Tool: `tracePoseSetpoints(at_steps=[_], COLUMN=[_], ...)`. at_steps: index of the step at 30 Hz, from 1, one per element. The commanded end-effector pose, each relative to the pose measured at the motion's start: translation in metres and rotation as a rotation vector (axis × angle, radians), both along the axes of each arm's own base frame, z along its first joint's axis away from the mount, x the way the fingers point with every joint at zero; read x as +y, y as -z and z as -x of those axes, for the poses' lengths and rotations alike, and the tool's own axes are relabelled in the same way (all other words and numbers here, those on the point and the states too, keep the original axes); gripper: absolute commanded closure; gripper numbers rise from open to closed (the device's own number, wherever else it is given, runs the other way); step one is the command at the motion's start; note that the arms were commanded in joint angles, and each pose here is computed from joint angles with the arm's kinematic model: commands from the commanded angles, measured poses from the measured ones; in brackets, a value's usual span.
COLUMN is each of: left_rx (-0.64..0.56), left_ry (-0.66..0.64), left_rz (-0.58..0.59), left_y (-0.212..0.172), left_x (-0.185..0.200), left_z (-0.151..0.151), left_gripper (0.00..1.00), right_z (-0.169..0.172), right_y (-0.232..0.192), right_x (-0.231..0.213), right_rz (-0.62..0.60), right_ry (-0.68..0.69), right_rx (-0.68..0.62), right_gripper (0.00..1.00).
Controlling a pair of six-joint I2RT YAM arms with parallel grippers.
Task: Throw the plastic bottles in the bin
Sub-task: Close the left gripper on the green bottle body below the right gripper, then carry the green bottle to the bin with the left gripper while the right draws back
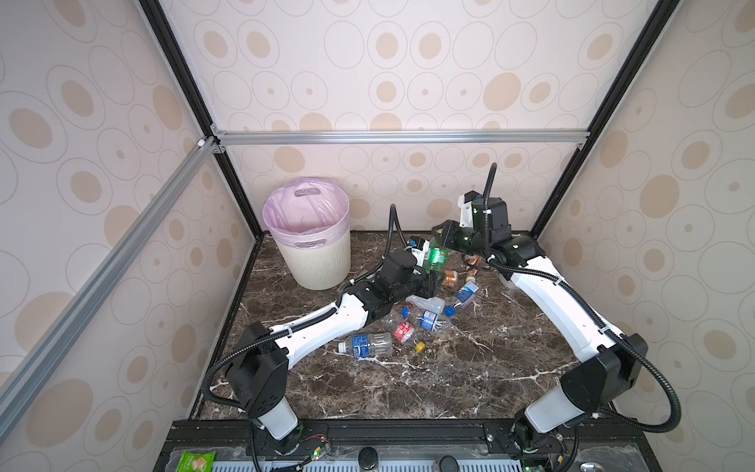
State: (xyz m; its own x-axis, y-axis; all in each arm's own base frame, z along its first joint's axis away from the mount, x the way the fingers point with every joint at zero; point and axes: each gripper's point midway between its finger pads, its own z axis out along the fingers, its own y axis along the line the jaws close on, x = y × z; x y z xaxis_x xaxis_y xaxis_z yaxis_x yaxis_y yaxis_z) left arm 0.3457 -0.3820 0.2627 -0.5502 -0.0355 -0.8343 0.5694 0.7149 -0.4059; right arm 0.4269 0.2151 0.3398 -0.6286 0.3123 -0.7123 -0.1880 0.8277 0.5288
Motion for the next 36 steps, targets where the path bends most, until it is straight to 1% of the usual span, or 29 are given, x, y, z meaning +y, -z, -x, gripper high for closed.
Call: tracePoseSetpoints(at_steps=[1,11,14,16,18,21,24,25,26,29,32,36], left_rx=[-0.036,-0.016,-0.009,-0.007,-0.004,0.002,0.001,-0.005,-0.009,-0.024,-0.040,-0.086], left_ry=[0.002,-0.016,-0.018,-0.024,-0.035,-0.060,-0.096,-0.109,-0.126,-0.181,-0.225,-0.273], left_rz=[0.044,0.005,-0.008,-0.027,-0.042,-0.057,-0.073,-0.084,-0.099,-0.130,-0.134,-0.140], left_y=[-0.022,-0.008,-0.005,-0.001,0.000,0.000,-0.004,-0.006,-0.008,-0.018,-0.032,-0.062], left_x=[-0.005,0.001,0.002,0.005,0.010,0.024,0.043,0.051,0.060,0.085,0.108,0.134], left_z=[0.000,0.000,0.000,-0.001,-0.004,-0.010,-0.018,-0.021,-0.023,-0.035,-0.043,-0.052], left_gripper=[0.45,0.54,0.54,0.54,0.54,0.53,0.54,0.53,0.53,0.52,0.52,0.52], right_z=[0.006,0.013,0.014,0.016,0.018,0.021,0.024,0.025,0.026,0.029,0.032,0.041], right_y=[-0.017,-0.007,-0.005,-0.008,-0.011,-0.015,-0.018,-0.019,-0.021,-0.024,-0.032,-0.045], right_x=[-0.001,-0.005,-0.007,-0.009,-0.011,-0.018,-0.021,-0.021,-0.020,-0.012,-0.003,0.019], right_rz=[-0.034,-0.010,0.000,0.006,0.016,0.043,0.056,0.054,0.046,0.013,-0.005,0.026], right_ry=[0.006,0.003,0.001,0.006,0.007,0.021,0.024,0.020,0.014,-0.020,-0.049,-0.106], right_rx=[-0.040,-0.031,-0.028,-0.037,-0.048,-0.065,-0.077,-0.077,-0.080,-0.083,-0.109,-0.188], right_gripper=[0.73,0.52,0.47,0.45,0.43,0.36,0.26,0.21,0.14,0.01,0.00,0.00])
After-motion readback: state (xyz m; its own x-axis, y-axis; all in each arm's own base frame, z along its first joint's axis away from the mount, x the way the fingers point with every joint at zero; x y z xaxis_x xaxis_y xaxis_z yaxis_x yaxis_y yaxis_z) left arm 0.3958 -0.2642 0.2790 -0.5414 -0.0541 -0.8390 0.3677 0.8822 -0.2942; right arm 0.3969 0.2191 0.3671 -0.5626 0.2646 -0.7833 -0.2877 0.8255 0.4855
